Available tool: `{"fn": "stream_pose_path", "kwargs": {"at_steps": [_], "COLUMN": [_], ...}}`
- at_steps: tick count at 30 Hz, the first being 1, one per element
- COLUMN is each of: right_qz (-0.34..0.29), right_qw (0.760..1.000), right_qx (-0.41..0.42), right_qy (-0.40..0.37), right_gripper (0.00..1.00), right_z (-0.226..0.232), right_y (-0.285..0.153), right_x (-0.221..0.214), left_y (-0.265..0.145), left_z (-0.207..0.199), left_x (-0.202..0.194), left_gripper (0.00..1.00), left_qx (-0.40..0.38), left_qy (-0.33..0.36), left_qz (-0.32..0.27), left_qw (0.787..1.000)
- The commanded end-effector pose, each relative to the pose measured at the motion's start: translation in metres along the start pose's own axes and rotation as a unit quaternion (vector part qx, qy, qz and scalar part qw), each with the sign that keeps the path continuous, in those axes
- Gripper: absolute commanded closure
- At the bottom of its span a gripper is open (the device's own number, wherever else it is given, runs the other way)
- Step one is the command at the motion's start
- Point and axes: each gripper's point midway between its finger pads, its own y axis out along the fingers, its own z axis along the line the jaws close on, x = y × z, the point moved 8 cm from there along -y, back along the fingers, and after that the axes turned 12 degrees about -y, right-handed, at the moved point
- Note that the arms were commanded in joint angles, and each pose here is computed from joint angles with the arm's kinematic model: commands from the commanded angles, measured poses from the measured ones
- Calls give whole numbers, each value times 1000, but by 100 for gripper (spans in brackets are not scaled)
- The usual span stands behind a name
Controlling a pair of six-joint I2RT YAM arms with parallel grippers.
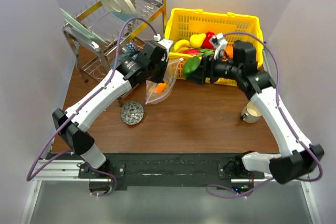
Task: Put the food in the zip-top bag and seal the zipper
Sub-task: Pick up the fake fruit from the bin.
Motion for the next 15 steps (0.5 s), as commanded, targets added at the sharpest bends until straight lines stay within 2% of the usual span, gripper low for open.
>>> {"fn": "stream_pose_path", "kwargs": {"at_steps": [1, 15], "right_qz": [-53, -81], "right_qw": [991, 982], "right_qx": [121, 169], "right_qy": [-25, 27], "right_gripper": [38, 40], "right_z": [50, 49], "right_y": [-13, 10], "right_x": [0, -19], "left_y": [-8, -13], "left_z": [-4, -15], "left_x": [8, -3], "left_gripper": [100, 100], "left_qx": [-23, -93], "left_qy": [-11, -34], "left_qz": [-27, -12], "left_qw": [999, 995]}}
